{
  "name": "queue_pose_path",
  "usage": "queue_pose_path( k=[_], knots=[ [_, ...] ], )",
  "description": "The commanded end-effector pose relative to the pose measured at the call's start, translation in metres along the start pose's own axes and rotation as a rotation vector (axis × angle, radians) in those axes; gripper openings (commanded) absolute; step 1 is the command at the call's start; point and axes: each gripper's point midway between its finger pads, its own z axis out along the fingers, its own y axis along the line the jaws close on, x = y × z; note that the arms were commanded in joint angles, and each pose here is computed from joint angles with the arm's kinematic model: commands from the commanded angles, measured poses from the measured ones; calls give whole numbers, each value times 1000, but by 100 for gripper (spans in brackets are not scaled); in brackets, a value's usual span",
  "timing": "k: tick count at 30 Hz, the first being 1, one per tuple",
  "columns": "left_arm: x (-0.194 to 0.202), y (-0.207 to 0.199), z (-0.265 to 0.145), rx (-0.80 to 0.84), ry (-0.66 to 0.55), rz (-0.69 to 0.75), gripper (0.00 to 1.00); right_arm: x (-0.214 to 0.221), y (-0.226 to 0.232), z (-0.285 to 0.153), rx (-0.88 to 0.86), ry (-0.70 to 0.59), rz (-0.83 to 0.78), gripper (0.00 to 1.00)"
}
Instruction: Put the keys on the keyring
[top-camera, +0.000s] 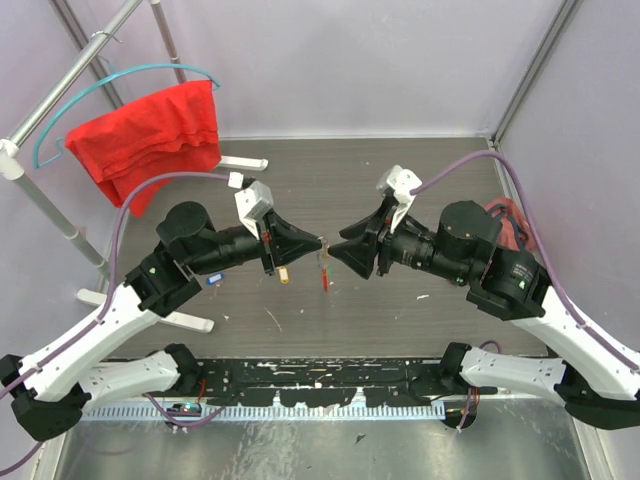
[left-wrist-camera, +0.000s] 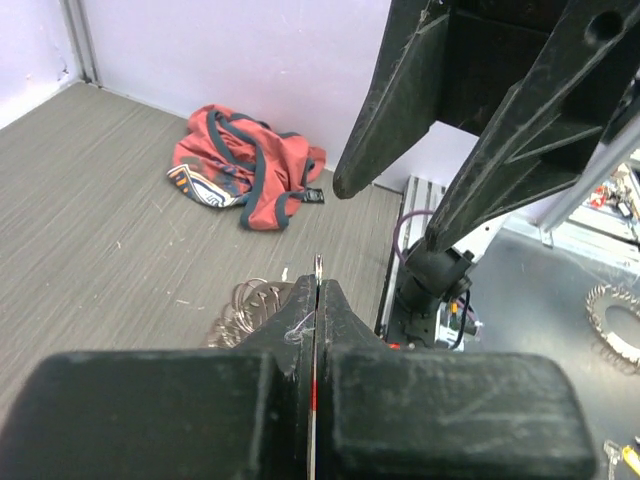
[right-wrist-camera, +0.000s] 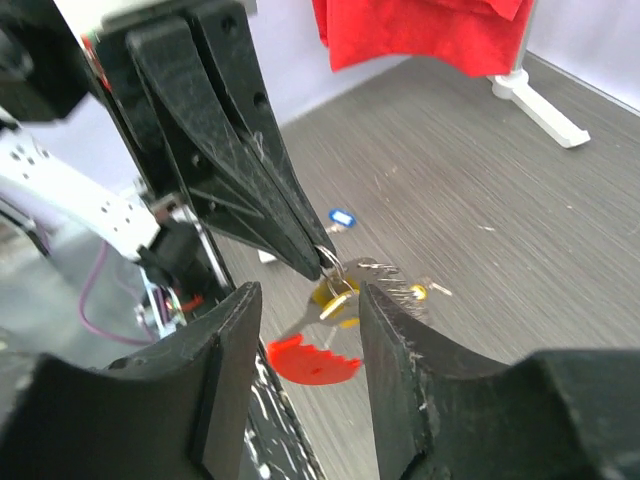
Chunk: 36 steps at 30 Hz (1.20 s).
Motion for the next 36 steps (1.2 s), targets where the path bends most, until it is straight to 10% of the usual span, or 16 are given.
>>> queue_pose_path(
  k=[1, 36],
  knots=[
    [-35, 1, -3, -20, -172, -26, 0, -57, 8, -1, -29, -268, 187, 51],
    [-84, -34, -16, 169, -371, -61, 0, -72, 23, -9, -210, -400, 420, 35]
  ],
)
